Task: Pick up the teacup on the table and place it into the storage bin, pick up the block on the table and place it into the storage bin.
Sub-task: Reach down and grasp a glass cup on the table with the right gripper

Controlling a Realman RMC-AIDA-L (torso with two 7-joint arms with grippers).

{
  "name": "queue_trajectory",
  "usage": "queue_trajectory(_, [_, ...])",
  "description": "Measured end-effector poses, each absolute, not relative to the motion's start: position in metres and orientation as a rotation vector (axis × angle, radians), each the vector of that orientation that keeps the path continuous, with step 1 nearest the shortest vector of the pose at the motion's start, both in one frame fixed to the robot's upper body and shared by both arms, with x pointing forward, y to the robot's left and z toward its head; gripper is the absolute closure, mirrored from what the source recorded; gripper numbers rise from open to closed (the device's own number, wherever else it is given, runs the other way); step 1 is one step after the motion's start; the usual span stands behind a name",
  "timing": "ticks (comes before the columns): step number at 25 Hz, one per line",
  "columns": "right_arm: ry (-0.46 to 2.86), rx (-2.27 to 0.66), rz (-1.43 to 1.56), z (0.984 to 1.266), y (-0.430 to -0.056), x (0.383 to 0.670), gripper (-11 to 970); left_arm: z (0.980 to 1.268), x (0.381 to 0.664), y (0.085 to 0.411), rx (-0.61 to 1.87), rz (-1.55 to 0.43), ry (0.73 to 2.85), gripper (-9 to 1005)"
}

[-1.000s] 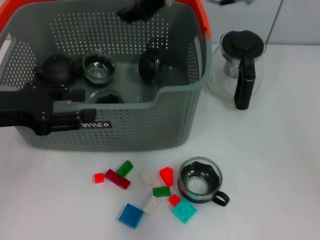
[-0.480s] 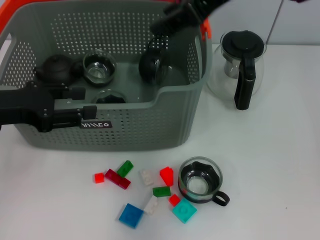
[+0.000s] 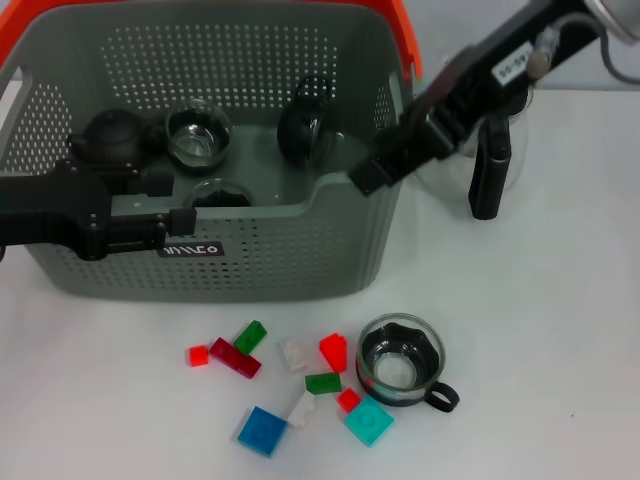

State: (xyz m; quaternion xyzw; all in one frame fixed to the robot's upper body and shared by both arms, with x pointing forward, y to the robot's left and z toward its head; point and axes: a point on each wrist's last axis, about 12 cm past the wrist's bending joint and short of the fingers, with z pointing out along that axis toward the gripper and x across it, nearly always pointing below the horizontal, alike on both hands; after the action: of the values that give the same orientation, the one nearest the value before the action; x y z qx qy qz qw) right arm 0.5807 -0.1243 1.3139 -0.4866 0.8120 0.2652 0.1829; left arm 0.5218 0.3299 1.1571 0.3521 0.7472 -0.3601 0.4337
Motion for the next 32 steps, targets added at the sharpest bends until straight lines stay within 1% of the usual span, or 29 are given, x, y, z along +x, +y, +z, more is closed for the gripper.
queue_trajectory(10, [2.442,-1.454,0.833,1.281,-0.115,0.586,453,1.158,0.522,0.329,0.883,-0.896,1.858,369])
queue_trajectory(20, [2.375,-1.757,0.612,1.262,-0.101,0.581,454,1.157,0.523,0.329,0.883,-0.896,1.858,369])
queue_trajectory(26, [2.357,-1.925,0.517,1.241,-0.087,0.573,454,1.157,0.522,0.328,0.885,-0.898,1.856,369])
queue_trajectory(32, [2.312,-2.003,0.437,1.229,-0.08,0.57,454,1.157,0.523,0.328,0.887,-0.897,1.854,369])
